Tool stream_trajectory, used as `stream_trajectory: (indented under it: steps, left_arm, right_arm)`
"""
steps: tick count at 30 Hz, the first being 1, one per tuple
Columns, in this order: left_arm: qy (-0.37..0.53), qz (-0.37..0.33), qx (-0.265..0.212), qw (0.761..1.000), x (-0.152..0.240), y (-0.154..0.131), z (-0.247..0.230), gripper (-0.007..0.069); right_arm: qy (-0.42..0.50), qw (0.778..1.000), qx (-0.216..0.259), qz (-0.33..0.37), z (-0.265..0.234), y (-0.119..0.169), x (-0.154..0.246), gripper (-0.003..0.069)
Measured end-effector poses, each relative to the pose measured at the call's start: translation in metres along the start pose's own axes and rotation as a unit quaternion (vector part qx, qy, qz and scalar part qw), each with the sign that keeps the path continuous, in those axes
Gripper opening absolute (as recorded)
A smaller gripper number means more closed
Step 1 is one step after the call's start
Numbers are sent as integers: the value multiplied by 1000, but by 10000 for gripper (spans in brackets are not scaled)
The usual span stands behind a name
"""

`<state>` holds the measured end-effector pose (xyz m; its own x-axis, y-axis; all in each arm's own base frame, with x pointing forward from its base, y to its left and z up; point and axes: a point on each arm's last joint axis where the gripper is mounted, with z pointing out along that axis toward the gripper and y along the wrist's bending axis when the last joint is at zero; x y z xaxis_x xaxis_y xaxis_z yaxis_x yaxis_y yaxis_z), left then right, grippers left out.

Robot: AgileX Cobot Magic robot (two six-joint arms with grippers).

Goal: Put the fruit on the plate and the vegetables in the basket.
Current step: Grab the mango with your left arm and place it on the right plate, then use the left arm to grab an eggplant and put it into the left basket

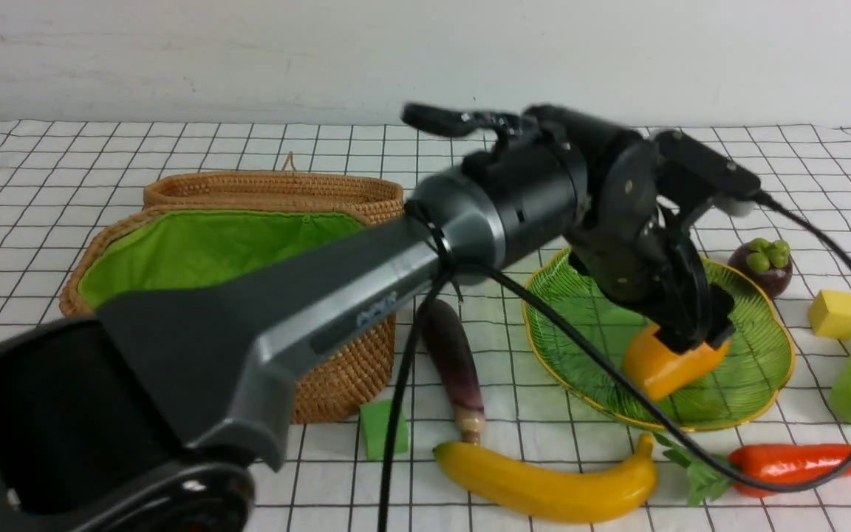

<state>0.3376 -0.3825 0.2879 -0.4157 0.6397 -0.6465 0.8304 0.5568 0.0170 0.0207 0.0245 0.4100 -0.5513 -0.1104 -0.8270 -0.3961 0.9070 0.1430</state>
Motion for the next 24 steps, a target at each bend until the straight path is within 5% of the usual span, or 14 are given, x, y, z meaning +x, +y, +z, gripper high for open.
stream_trajectory:
  steps: [3, 9, 11, 18, 24]
  left_arm:
    - [23, -31, 7, 999, -3, -3, -37, 518]
    - [31, -128, -30, 991, -5, -5, -136, 62]
    - [26, -150, -36, 988, 0, -6, -154, -13]
    - [139, -196, -39, 970, 52, -13, -125, 0]
    - [212, -235, -107, 942, 80, 0, -46, 234]
  right_arm:
    - [0, 1000, 0, -4, 0, 0, 0, 90]
    - [0, 1000, -7, -5, 0, 1, 0, 90]
    - [0, 1000, -9, -6, 0, 2, 0, 90]
    - [3, 1000, -9, -20, 0, 2, 1, 91]
    - [2, 999, -9, -35, 0, 2, 0, 91]
